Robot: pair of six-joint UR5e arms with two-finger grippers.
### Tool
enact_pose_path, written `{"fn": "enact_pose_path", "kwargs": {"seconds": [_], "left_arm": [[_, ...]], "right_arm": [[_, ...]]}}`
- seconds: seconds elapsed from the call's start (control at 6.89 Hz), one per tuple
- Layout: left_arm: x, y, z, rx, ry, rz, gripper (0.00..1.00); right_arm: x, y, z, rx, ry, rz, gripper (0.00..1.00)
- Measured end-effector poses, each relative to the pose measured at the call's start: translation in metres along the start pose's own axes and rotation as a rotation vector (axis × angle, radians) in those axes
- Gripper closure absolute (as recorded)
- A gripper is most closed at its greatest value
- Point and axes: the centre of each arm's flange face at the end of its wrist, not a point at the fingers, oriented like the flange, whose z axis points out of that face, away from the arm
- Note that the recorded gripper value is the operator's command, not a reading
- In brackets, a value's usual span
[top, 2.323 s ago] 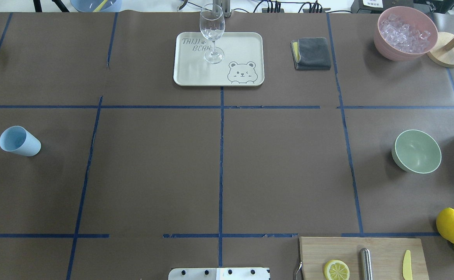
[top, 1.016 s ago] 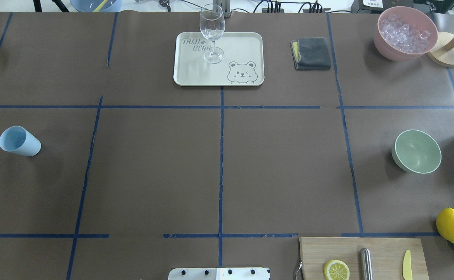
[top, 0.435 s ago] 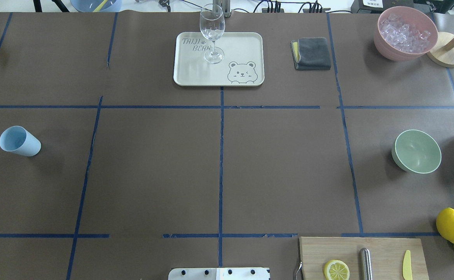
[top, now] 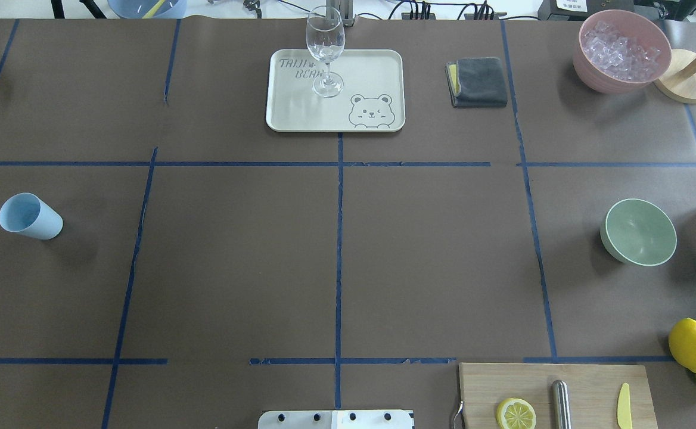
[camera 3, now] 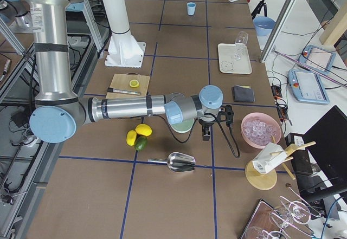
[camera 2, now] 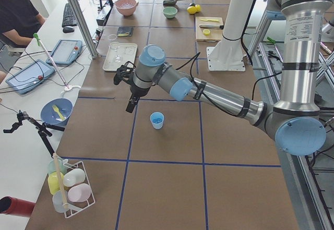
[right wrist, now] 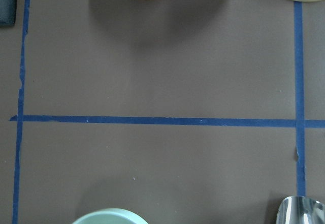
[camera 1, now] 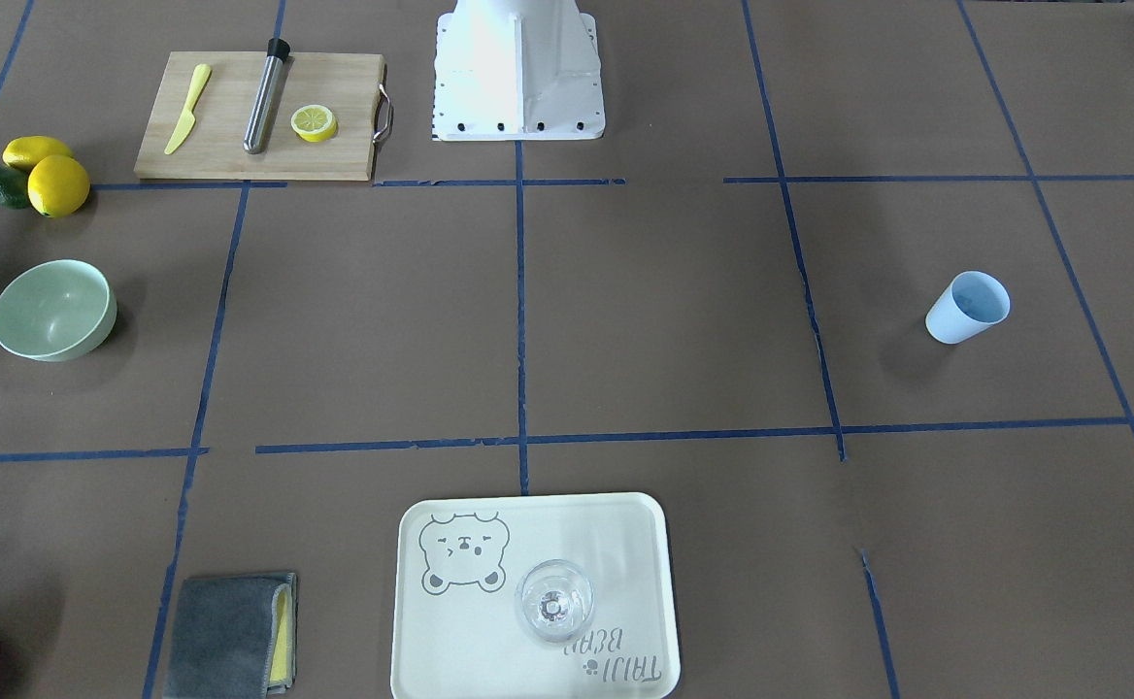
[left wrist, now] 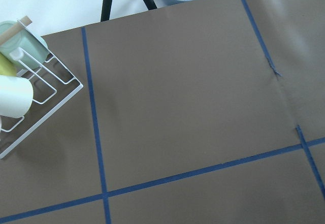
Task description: Pour ice into bowl
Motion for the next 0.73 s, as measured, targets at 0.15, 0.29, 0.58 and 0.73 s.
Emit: {"fn": "enact_pose_path", "kwargs": {"seconds": [0.15,0.29,0.58,0.73], "left_arm": [[0.026,0.024,0.001,0.036,0.003,-0.033,0.00],[0.046,0.044,0.001,0.075,-0.003,-0.060,0.00],[0.069,0.073,0.002,0.141,-0.017,-0.117,0.00],[0.073,0.078,0.003,0.155,-0.018,-0.132,0.00]], "right_arm": [[-0.010,0.014,0.026,0.022,-0.008,0.018,0.00],[-0.013,0.030,0.049,0.036,-0.026,0.030,0.00],[-0.008,0.066,0.078,0.049,-0.071,0.059,0.00],[-0.004,0.084,0.088,0.034,-0.078,0.066,0.00]]}}
